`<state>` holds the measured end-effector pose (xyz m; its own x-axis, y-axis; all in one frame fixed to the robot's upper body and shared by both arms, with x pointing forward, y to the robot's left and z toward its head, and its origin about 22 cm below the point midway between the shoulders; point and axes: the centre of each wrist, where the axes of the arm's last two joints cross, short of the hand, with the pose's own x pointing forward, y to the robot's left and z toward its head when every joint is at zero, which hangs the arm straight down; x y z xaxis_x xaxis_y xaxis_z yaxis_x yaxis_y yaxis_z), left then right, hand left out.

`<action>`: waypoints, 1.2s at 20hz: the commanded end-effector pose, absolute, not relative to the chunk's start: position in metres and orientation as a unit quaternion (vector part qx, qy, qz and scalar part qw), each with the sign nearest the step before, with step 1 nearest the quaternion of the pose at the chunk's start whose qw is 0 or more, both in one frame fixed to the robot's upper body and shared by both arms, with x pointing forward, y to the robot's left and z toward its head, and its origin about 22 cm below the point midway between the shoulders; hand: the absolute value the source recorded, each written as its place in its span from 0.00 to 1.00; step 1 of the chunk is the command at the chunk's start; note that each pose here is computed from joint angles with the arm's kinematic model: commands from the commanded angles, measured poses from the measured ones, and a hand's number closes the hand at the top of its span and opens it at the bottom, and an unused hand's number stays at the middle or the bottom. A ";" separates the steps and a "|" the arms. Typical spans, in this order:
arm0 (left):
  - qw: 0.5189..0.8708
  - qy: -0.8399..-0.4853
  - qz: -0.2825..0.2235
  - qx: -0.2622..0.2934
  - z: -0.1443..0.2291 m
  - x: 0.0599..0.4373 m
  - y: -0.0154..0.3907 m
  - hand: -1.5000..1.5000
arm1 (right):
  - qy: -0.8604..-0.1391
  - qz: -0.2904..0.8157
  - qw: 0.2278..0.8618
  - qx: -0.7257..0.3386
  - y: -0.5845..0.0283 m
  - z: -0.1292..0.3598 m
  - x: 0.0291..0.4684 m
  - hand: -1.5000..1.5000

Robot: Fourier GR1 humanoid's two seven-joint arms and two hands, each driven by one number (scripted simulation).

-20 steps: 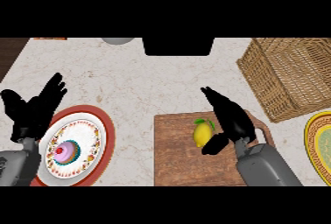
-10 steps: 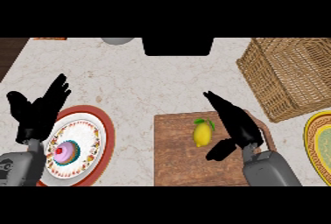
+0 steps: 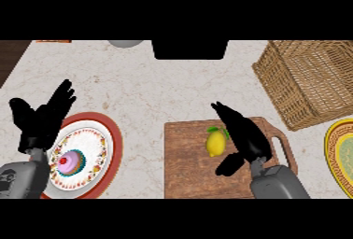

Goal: Pick the lemon from the cutting board and place it in the basket

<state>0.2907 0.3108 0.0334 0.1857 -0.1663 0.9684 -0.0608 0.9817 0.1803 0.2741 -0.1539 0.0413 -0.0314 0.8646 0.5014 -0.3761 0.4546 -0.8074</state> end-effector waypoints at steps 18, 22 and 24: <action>0.766 -0.636 -0.038 0.083 0.045 0.290 0.319 0.50 | -0.502 0.551 0.617 -0.252 -0.141 0.010 0.289 1.00; 0.762 -0.640 -0.035 0.091 0.046 0.292 0.330 0.50 | -0.499 0.561 0.611 -0.253 -0.123 -0.023 0.287 1.00; 0.768 -0.633 -0.025 0.095 0.047 0.293 0.337 0.50 | -0.528 0.613 0.559 -0.179 -0.155 -0.014 0.225 1.00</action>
